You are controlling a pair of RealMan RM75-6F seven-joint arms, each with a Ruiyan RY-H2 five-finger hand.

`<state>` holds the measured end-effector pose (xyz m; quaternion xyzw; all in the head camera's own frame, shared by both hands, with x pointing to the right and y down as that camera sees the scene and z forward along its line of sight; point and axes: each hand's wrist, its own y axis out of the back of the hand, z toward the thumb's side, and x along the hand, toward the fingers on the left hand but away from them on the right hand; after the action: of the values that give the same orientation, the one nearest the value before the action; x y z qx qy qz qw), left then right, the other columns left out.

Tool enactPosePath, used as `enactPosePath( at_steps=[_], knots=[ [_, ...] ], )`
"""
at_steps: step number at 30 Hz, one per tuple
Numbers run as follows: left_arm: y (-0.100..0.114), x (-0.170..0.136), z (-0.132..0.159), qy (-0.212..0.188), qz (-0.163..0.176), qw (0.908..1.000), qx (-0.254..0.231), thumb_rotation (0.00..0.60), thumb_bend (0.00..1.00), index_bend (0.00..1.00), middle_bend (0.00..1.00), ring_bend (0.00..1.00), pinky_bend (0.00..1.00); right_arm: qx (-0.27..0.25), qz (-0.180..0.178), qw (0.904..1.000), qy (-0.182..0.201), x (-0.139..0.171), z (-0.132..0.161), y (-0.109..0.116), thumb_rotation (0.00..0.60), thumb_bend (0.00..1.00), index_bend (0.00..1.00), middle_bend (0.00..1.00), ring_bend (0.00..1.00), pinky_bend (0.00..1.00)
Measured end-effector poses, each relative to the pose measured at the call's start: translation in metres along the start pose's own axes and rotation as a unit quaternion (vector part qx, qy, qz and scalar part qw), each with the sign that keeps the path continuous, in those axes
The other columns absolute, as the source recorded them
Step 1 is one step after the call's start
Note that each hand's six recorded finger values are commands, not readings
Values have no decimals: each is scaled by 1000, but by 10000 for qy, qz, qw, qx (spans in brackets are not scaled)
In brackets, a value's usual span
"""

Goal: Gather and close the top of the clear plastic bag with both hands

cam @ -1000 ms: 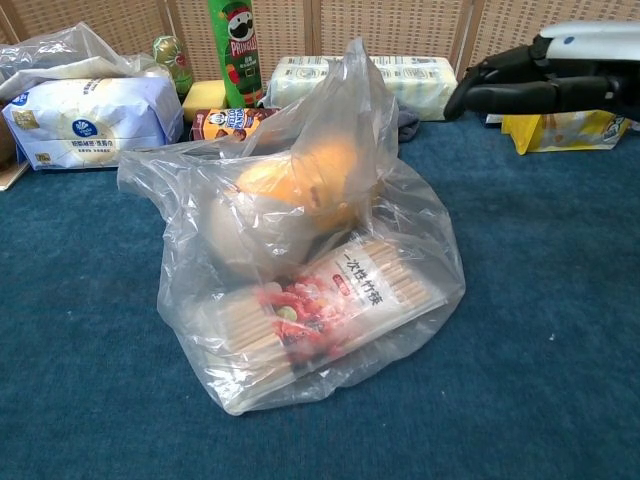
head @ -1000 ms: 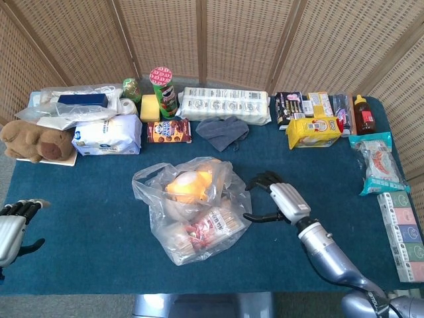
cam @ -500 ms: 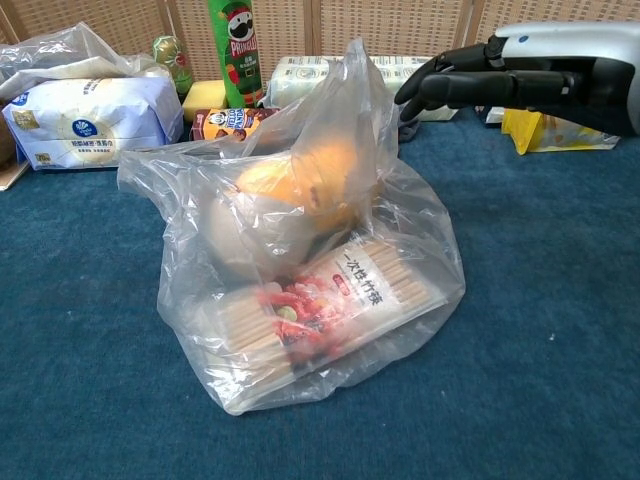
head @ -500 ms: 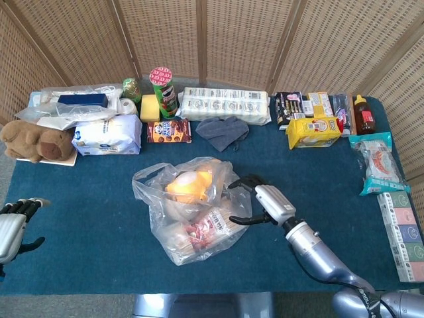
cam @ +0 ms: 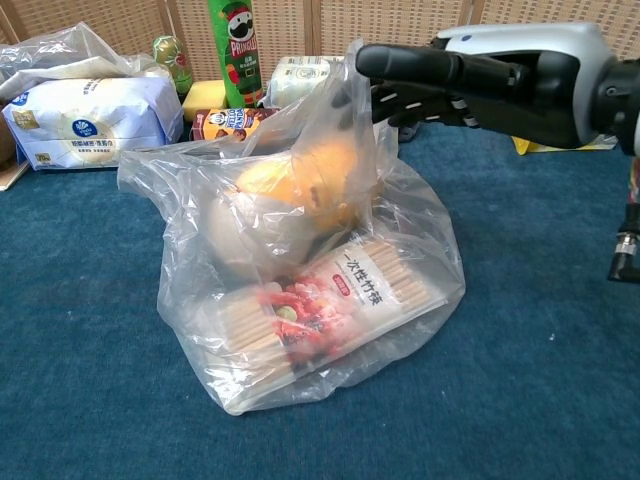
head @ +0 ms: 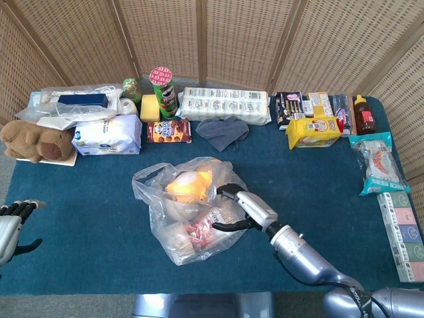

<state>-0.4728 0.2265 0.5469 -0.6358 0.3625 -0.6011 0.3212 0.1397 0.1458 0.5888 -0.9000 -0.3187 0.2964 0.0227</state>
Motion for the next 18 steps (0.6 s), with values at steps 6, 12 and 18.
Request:
enactPosePath(
  at_steps=[6, 12, 18],
  knots=[
    [-2, 0, -4, 29, 3, 10000, -34, 600, 162, 264, 286, 249, 264, -415, 233, 9988, 64, -8, 12, -13, 208, 89, 257, 238, 108, 0],
    [-4, -1, -8, 63, -3, 10000, -57, 600, 162, 264, 286, 249, 264, -1108, 486, 9926, 68, -18, 25, -24, 208, 89, 278, 249, 110, 0],
    [-7, -1, -11, 90, -38, 9999, -63, 600, 162, 264, 287, 249, 264, -1829, 697, 9806, -2, -22, 35, -29, 207, 91, 296, 261, 120, 0]
  ],
)
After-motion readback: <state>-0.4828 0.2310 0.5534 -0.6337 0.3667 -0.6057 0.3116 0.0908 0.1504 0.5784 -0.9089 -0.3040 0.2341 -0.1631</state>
